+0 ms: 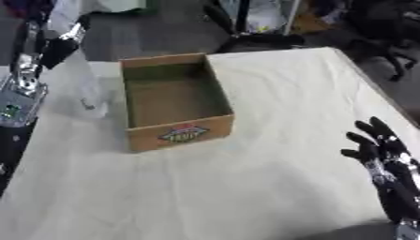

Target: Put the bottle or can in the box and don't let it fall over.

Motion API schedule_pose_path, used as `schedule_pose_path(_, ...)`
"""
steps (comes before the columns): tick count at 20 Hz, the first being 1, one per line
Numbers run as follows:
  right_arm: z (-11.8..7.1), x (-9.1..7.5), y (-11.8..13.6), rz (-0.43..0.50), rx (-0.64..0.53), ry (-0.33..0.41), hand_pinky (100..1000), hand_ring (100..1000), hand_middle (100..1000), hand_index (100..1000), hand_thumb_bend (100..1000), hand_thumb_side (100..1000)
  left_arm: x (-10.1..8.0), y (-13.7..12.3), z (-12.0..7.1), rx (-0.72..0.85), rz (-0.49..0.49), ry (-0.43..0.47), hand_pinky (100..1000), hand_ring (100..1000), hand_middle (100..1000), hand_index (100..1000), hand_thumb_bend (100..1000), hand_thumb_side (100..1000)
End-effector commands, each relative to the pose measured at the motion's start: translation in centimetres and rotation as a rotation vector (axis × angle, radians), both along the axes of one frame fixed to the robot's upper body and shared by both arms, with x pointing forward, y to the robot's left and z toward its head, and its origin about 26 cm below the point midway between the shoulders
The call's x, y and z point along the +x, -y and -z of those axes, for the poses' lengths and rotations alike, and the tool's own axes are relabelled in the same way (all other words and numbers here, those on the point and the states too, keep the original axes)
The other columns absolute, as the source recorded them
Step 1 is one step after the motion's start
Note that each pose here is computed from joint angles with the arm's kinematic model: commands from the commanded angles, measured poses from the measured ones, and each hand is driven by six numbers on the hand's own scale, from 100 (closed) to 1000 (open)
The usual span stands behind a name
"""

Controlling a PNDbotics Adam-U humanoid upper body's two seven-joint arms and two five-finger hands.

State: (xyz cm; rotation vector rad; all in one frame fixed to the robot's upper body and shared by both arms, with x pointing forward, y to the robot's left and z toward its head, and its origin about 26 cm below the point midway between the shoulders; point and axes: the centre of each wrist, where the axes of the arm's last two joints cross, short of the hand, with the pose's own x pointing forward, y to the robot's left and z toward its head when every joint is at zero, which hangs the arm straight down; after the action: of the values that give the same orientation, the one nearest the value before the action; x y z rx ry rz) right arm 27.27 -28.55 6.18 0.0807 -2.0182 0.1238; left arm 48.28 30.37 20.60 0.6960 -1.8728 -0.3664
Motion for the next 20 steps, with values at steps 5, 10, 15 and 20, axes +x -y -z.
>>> schedule_pose_path(5,-0.96,0.19,0.35,-0.011,-0.021,0.027,745,892,913,1000,206,423,0.08,-1.55,-2.30,0.015,-0.026,0.045,602,978,876,883,483,628)
schedule_pose_path(10,-0.95,0.19,0.33,-0.012,-0.022,0.026,745,892,913,1000,203,426,0.16,-1.56,-2.50,0.009,-0.016,0.043,597,973,870,881,471,625)
schedule_pose_path(15,-0.98,0.23,0.30,-0.014,-0.023,0.027,744,892,913,1000,203,423,0.32,-1.53,-2.42,0.016,-0.010,0.029,583,957,852,871,441,612)
schedule_pose_path(20,-1.00,0.25,0.27,-0.015,-0.023,0.028,744,892,913,1000,203,424,0.42,-1.33,-2.54,0.021,0.002,0.029,577,952,848,864,428,610)
